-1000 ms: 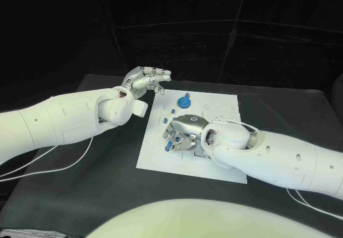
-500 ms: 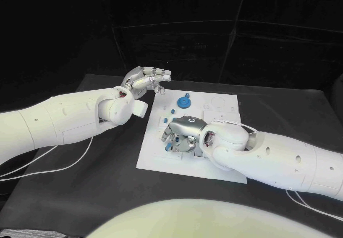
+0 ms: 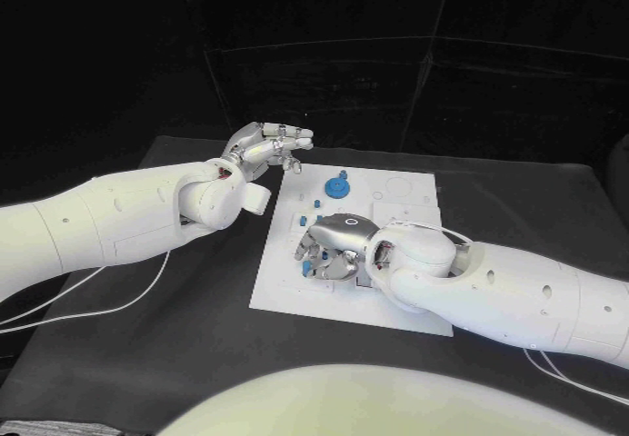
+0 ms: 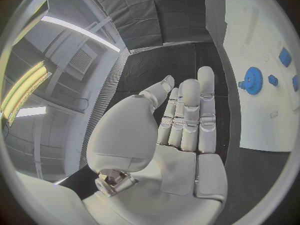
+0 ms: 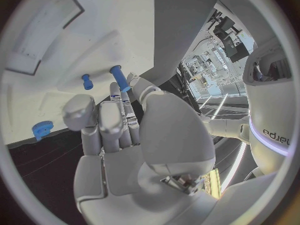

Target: Assemble the parts on the task board

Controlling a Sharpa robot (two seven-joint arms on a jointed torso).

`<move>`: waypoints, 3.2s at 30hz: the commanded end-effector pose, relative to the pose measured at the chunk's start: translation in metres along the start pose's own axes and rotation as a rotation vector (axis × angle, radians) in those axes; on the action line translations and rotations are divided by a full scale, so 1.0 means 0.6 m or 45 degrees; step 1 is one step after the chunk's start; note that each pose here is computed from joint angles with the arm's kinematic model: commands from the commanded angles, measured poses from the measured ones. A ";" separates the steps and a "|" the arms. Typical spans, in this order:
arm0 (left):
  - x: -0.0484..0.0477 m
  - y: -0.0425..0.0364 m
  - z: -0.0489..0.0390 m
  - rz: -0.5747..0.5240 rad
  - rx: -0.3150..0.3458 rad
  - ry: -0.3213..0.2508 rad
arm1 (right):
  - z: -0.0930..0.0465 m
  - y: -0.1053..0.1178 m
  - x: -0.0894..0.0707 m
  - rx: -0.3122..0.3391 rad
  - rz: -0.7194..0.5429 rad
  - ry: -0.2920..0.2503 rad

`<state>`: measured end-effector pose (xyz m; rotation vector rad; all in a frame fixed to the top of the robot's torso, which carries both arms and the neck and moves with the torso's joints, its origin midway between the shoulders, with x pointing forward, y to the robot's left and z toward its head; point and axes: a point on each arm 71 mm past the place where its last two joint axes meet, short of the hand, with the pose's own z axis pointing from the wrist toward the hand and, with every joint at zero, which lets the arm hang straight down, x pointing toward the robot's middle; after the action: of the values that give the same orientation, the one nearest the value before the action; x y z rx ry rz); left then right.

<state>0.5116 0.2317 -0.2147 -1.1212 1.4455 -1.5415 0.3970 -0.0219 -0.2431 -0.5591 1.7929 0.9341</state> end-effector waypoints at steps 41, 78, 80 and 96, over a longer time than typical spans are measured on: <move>-0.002 -0.004 -0.010 -0.012 0.002 0.013 | -0.270 -0.188 -0.037 0.866 0.493 -0.213; -0.006 -0.002 -0.014 -0.013 0.001 0.009 | -0.240 -0.161 0.027 0.891 0.250 0.015; -0.006 -0.002 -0.014 -0.013 0.001 0.009 | -0.237 -0.160 0.031 0.888 0.248 0.024; -0.007 -0.001 -0.014 -0.014 -0.003 0.010 | -0.224 -0.155 0.051 0.889 0.209 0.065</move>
<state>0.5053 0.2397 -0.2159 -1.1315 1.4510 -1.5360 0.3812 -0.1820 -0.2660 0.0479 2.0320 0.3925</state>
